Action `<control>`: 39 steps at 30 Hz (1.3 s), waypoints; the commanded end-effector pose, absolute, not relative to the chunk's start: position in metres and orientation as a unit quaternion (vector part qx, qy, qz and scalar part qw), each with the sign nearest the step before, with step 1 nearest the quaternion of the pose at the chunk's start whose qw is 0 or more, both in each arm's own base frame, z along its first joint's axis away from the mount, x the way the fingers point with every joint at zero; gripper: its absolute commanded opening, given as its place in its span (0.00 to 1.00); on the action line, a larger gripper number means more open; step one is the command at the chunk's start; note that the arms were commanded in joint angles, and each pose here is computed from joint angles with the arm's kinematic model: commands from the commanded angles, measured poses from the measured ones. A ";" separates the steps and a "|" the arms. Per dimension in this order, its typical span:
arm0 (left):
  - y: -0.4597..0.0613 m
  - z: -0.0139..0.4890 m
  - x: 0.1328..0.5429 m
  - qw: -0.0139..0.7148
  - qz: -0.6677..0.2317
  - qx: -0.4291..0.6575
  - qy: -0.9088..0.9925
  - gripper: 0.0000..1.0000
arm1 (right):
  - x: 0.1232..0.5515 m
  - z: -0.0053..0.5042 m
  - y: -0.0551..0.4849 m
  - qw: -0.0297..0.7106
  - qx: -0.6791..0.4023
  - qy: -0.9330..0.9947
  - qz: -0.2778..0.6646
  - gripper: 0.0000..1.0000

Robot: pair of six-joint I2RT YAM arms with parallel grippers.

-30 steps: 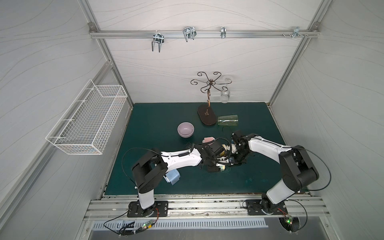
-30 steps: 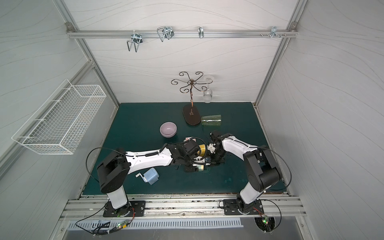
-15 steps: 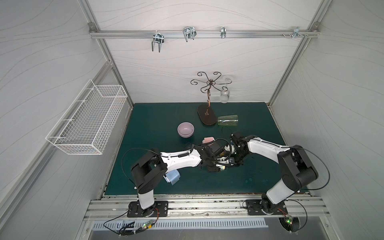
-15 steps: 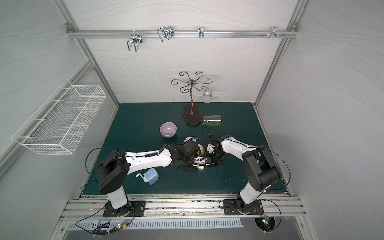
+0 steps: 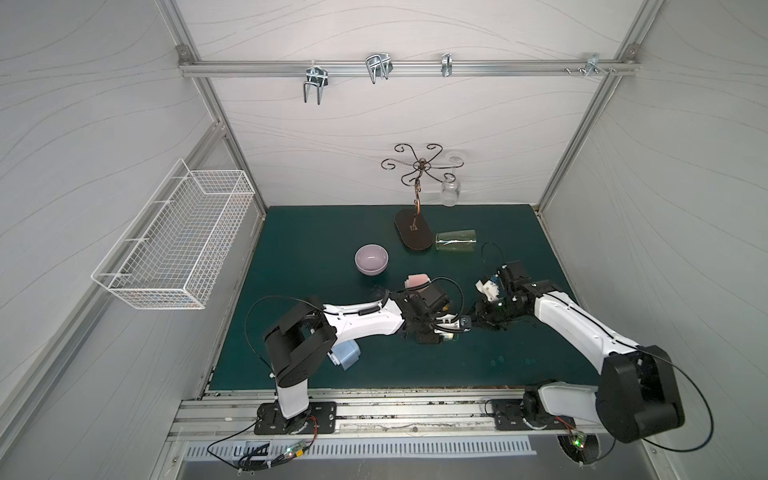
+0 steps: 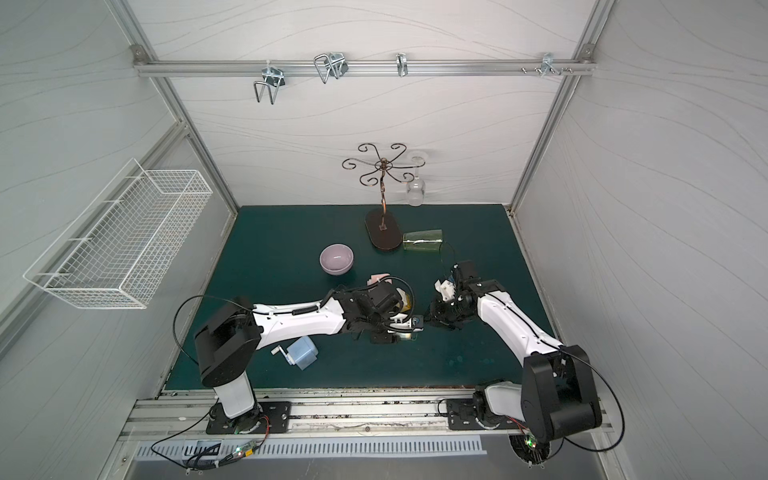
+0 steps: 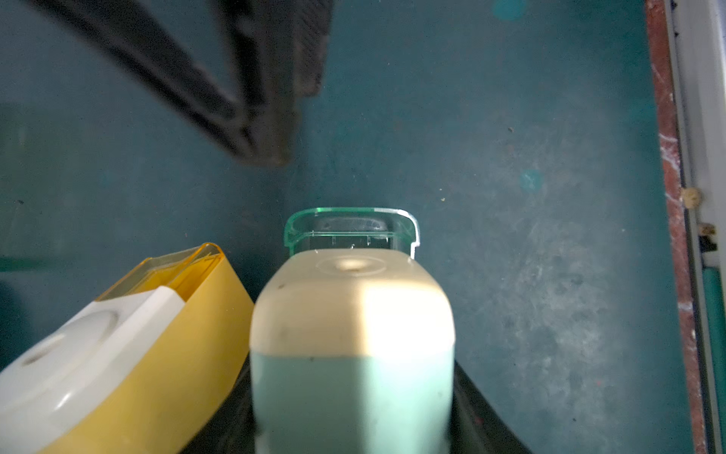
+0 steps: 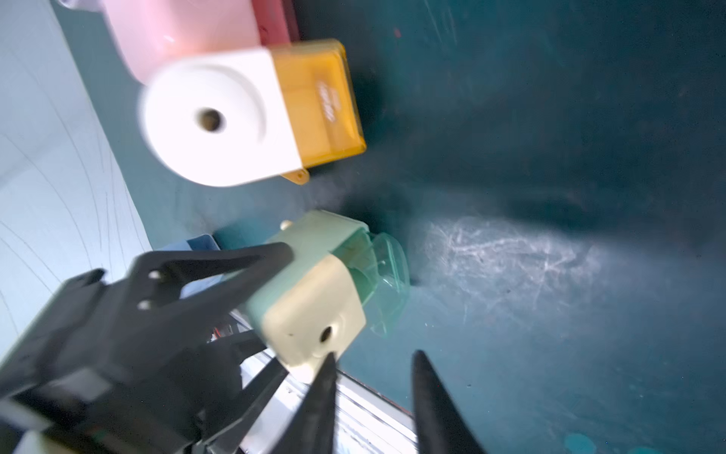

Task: Put the tray back into the pencil sharpener
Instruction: Close the container of the pencil sharpener, then place the pencil sharpener at the center of the board.

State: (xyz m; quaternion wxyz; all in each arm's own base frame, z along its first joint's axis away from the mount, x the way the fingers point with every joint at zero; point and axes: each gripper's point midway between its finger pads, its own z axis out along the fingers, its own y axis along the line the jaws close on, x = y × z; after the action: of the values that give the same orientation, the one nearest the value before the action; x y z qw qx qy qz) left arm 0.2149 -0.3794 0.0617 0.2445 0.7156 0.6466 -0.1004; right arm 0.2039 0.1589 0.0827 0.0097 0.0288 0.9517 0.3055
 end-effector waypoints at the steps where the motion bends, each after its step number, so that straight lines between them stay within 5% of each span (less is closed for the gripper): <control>1: -0.353 0.026 0.201 0.168 -0.080 0.731 0.657 0.36 | 0.193 0.059 0.150 -0.033 0.066 0.958 0.277 0.19; 21: -0.360 0.036 0.196 0.165 -0.109 0.714 0.672 0.36 | 0.201 0.052 0.232 -0.073 0.017 0.926 0.370 0.12; 35: -0.353 0.039 0.184 0.112 -0.117 0.703 0.692 0.37 | 0.210 0.064 0.149 -0.021 0.092 0.939 0.331 0.15; 39: -0.349 0.040 0.182 0.082 -0.115 0.698 0.702 0.46 | 0.212 0.078 0.136 0.001 0.094 0.941 0.326 0.16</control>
State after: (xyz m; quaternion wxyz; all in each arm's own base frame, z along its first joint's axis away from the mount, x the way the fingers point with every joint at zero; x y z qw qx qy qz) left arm 0.2106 -0.3720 0.0610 0.1815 0.6961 0.6863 -0.1075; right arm 0.2212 0.1456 0.0704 0.0024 0.1034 0.9349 0.3396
